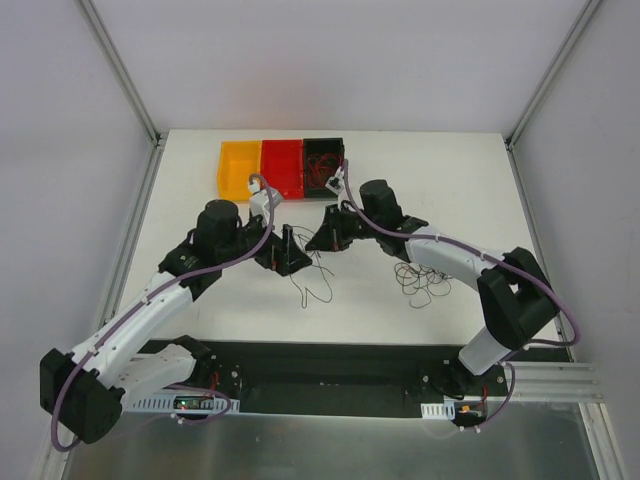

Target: Untangle the cables

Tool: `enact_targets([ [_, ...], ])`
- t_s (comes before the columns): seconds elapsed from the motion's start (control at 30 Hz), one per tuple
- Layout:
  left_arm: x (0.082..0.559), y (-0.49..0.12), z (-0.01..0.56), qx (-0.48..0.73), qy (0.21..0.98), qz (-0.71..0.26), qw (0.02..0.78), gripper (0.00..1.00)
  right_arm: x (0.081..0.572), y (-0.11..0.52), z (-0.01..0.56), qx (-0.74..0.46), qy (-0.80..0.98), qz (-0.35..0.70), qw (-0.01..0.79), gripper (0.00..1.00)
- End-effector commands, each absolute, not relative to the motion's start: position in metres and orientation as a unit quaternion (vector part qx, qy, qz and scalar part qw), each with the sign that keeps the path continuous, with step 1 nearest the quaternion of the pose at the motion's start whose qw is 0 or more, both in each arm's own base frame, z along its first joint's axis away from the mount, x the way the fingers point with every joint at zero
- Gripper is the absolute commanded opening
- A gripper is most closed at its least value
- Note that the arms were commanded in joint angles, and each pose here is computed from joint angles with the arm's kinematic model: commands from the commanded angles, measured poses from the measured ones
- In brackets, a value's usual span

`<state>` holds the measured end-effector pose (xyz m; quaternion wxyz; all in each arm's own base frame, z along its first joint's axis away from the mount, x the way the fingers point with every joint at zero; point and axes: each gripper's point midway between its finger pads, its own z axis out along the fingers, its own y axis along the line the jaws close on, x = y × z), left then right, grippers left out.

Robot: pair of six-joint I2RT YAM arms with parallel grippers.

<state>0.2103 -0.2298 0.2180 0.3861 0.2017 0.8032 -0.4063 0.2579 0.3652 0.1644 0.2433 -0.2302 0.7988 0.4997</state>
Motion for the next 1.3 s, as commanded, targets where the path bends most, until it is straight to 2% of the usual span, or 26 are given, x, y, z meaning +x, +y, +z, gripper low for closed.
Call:
enact_targets([
  [0.0, 0.228, -0.243, 0.233, 0.221, 0.785, -0.419, 0.400, 0.99, 0.222, 0.369, 0.226, -0.261, 0.721, 0.600, 0.229, 0.00],
  [0.1, 0.227, -0.252, 0.226, 0.229, 0.790, -0.421, 0.383, 0.95, 0.218, 0.366, 0.238, -0.239, 0.708, 0.625, 0.226, 0.00],
  [0.27, 0.224, -0.269, 0.216, 0.233, 0.800, -0.418, 0.363, 0.76, 0.219, 0.365, 0.251, -0.192, 0.688, 0.665, 0.219, 0.00],
  [0.47, 0.231, -0.286, 0.229, 0.213, 0.785, -0.444, 0.377, 0.59, 0.223, 0.363, 0.250, -0.169, 0.687, 0.672, 0.217, 0.00],
  [0.53, 0.236, -0.288, 0.234, 0.205, 0.783, -0.443, 0.385, 0.43, 0.225, 0.361, 0.250, -0.161, 0.689, 0.671, 0.221, 0.00],
  [0.67, 0.247, -0.282, 0.228, 0.183, 0.795, -0.417, 0.399, 0.00, 0.226, 0.357, 0.254, -0.145, 0.690, 0.671, 0.230, 0.00],
  [0.7, 0.251, -0.279, 0.227, 0.174, 0.799, -0.408, 0.406, 0.00, 0.229, 0.354, 0.254, -0.137, 0.693, 0.667, 0.236, 0.02],
  [0.73, 0.254, -0.277, 0.225, 0.169, 0.802, -0.398, 0.411, 0.00, 0.234, 0.349, 0.253, -0.125, 0.699, 0.661, 0.245, 0.11],
  [0.77, 0.258, -0.273, 0.224, 0.163, 0.805, -0.386, 0.419, 0.00, 0.241, 0.341, 0.249, -0.110, 0.709, 0.649, 0.252, 0.28],
  [0.8, 0.262, -0.269, 0.223, 0.158, 0.809, -0.373, 0.425, 0.00, 0.247, 0.331, 0.244, -0.097, 0.720, 0.635, 0.262, 0.37],
  [0.87, 0.277, -0.261, 0.226, 0.144, 0.816, -0.339, 0.446, 0.00, 0.266, 0.301, 0.237, -0.068, 0.738, 0.598, 0.306, 0.53],
  [0.93, 0.291, -0.252, 0.227, 0.134, 0.826, -0.301, 0.458, 0.00, 0.276, 0.270, 0.223, -0.046, 0.765, 0.541, 0.347, 0.64],
  [1.0, 0.317, -0.239, 0.234, 0.114, 0.828, -0.253, 0.488, 0.00, 0.285, 0.238, 0.205, -0.034, 0.799, 0.459, 0.387, 0.70],
  [1.13, 0.383, -0.213, 0.257, 0.072, 0.816, -0.151, 0.554, 0.00, 0.288, 0.186, 0.187, -0.037, 0.834, 0.326, 0.443, 0.72],
  [1.27, 0.459, -0.190, 0.266, 0.082, 0.773, -0.015, 0.629, 0.00, 0.290, 0.160, 0.187, -0.032, 0.830, 0.291, 0.474, 0.73],
])
